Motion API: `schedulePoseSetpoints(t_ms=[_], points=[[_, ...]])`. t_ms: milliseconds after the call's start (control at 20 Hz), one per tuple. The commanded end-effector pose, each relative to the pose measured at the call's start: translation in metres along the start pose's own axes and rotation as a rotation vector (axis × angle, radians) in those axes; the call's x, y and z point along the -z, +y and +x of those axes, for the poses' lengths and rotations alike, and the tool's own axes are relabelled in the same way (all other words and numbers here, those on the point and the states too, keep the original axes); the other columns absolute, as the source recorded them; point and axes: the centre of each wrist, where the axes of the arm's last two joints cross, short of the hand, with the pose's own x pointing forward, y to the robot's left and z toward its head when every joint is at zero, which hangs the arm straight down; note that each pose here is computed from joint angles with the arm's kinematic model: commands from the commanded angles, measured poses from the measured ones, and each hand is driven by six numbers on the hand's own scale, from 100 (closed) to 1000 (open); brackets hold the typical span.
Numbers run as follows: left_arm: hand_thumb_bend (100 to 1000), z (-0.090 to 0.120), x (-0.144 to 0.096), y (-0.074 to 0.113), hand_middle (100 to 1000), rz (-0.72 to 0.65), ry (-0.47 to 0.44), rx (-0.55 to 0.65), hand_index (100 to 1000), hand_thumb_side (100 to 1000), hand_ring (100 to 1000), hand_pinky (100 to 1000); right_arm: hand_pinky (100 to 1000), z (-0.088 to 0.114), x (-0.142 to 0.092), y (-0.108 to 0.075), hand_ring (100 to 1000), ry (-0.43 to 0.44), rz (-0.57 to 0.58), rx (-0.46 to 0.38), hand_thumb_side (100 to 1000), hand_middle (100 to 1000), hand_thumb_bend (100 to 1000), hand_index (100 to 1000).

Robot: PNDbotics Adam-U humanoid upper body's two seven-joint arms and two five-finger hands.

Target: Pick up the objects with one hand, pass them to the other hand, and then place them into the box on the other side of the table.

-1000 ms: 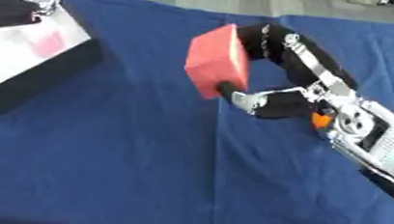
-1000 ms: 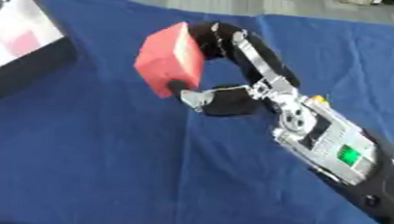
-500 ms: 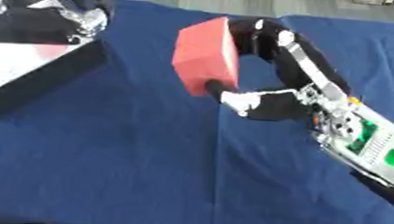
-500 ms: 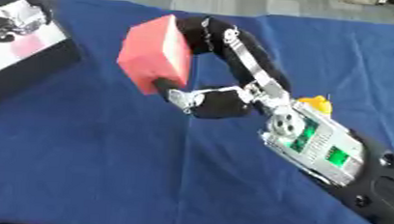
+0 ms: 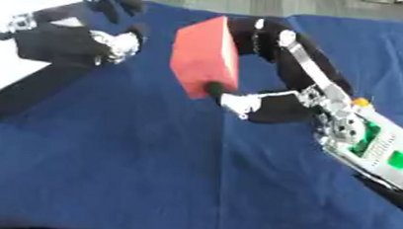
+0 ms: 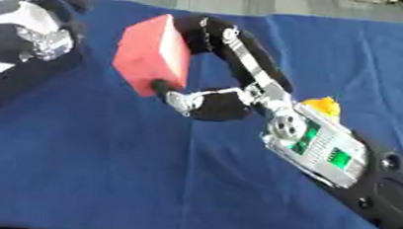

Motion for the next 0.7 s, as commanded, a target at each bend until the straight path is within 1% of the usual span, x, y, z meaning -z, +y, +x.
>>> schedulePoseSetpoints(t_ms=[50,150,200,350,400,500,550,600,700], points=[[193,0.0075,-0.0023,0.0065,831,0.002,-0.027,0.032,916,793,826,936,761,0.0045,0.002,-0.0033,660,-0.027,0.001,-0.023,100,373,257,524],[224,0.0099,-0.0013,0.0071,831,0.005,-0.034,0.047,916,782,829,936,761,0.0039,0.0013,-0.0028,660,-0.023,0.007,-0.031,100,373,258,524],[305,0.011,-0.0009,0.0073,830,0.01,-0.035,0.06,915,745,835,935,760,0.0035,0.0009,-0.0024,660,-0.019,0.01,-0.035,100,372,262,523],[435,0.013,-0.0002,0.0076,832,0.021,-0.03,0.119,909,702,847,944,760,0.0025,-0.0004,-0.0016,659,-0.01,0.021,-0.047,100,372,265,523],[464,0.0132,-0.0002,0.008,830,0.026,-0.028,0.146,906,685,852,954,760,0.0021,-0.0008,-0.0014,659,-0.005,0.024,-0.052,100,372,267,523],[456,0.0128,-0.0007,0.009,831,0.031,-0.029,0.193,908,641,861,976,760,0.0015,-0.0016,-0.0012,659,0.0,0.029,-0.062,100,372,269,523],[460,0.0126,-0.0011,0.0097,834,0.032,-0.032,0.209,912,570,866,993,760,0.0013,-0.0018,-0.0011,659,0.002,0.03,-0.067,100,372,270,523],[456,0.0124,-0.0015,0.0105,834,0.031,-0.036,0.22,913,556,867,997,760,0.0012,-0.002,-0.0011,659,0.003,0.03,-0.07,100,372,270,523],[429,0.0122,-0.002,0.0117,832,0.024,-0.044,0.226,916,458,867,1000,759,0.0009,-0.0024,-0.0011,658,0.006,0.031,-0.078,100,372,273,523]])
